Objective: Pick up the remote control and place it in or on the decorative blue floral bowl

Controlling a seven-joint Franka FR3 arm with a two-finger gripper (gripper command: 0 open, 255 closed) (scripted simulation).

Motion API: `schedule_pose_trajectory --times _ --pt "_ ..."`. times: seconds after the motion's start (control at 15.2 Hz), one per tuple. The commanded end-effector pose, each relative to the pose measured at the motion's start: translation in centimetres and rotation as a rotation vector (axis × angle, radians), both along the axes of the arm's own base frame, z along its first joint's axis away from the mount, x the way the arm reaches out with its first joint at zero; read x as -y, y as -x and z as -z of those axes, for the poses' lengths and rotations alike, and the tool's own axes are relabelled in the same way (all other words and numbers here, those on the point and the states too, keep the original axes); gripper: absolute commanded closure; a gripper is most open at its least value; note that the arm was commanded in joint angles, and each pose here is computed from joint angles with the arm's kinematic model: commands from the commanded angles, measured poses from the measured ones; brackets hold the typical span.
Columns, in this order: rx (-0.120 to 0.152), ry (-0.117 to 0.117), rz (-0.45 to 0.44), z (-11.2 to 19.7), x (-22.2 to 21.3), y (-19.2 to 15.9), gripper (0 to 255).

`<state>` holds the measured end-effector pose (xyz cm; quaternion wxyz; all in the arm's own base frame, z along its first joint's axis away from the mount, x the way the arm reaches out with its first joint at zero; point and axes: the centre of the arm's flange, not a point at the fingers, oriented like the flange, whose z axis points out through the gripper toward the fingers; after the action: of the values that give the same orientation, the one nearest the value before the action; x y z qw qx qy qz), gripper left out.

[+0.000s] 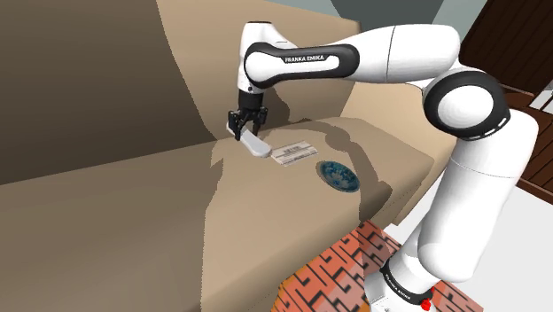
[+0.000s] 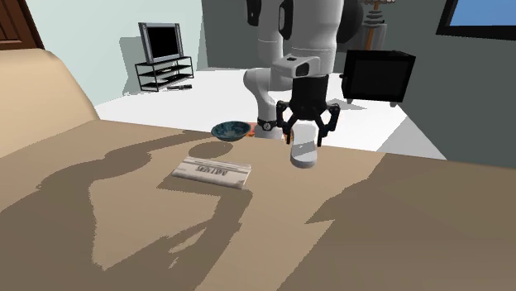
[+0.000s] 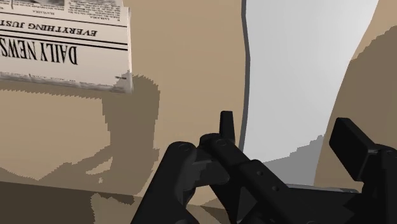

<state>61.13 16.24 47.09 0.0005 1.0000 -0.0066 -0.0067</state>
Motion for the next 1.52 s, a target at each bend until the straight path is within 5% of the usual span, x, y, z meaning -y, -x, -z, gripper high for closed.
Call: schedule_pose_trajectory --times 0.0,1.45 --pt "0.000 0.000 0.000 -1.1 0.0 0.0 255" --pt "0.000 0.000 0.000 -1.8 19.7 19.5 255"
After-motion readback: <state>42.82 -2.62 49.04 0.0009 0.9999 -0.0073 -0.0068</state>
